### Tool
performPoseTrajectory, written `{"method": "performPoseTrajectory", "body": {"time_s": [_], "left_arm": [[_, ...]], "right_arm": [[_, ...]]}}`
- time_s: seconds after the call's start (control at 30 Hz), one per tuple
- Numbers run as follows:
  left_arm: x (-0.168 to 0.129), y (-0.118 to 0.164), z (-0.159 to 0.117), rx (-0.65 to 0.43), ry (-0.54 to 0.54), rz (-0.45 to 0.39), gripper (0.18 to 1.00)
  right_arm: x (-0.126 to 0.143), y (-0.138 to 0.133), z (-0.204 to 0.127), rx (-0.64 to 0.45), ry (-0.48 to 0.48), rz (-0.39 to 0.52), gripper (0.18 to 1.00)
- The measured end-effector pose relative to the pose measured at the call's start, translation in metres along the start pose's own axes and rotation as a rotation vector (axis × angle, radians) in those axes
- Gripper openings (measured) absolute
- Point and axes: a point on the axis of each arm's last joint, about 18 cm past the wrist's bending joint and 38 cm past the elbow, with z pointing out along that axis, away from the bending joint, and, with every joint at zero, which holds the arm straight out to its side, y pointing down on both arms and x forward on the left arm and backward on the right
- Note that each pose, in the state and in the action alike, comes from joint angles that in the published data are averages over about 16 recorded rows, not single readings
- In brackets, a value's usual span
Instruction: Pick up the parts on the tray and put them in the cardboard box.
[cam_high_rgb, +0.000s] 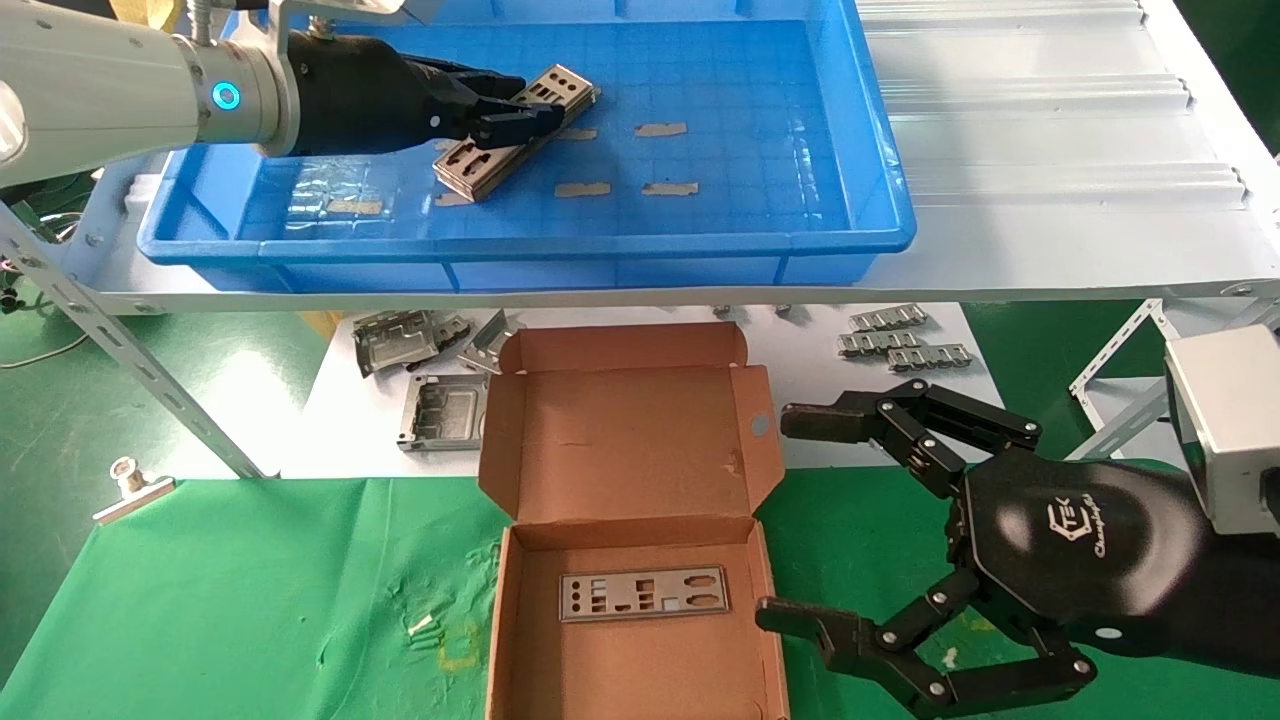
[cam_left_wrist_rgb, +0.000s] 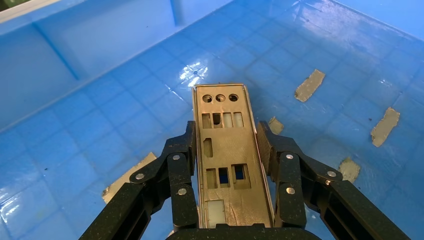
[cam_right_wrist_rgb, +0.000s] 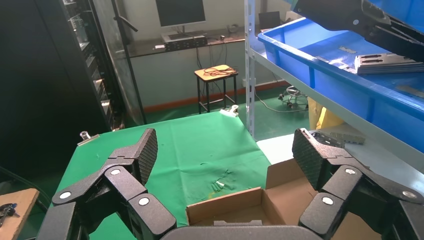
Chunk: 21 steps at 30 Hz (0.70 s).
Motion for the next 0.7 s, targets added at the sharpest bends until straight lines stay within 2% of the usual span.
{"method": "performPoseTrajectory", "body": {"time_s": [0.7], "left_arm": [[-0.0006, -0.0013, 0.0004, -0.005, -0.006, -0.007, 0.48]], "right_arm": [[0.0, 0.0, 0.0, 0.0, 0.0, 0.0, 1.0]]}}
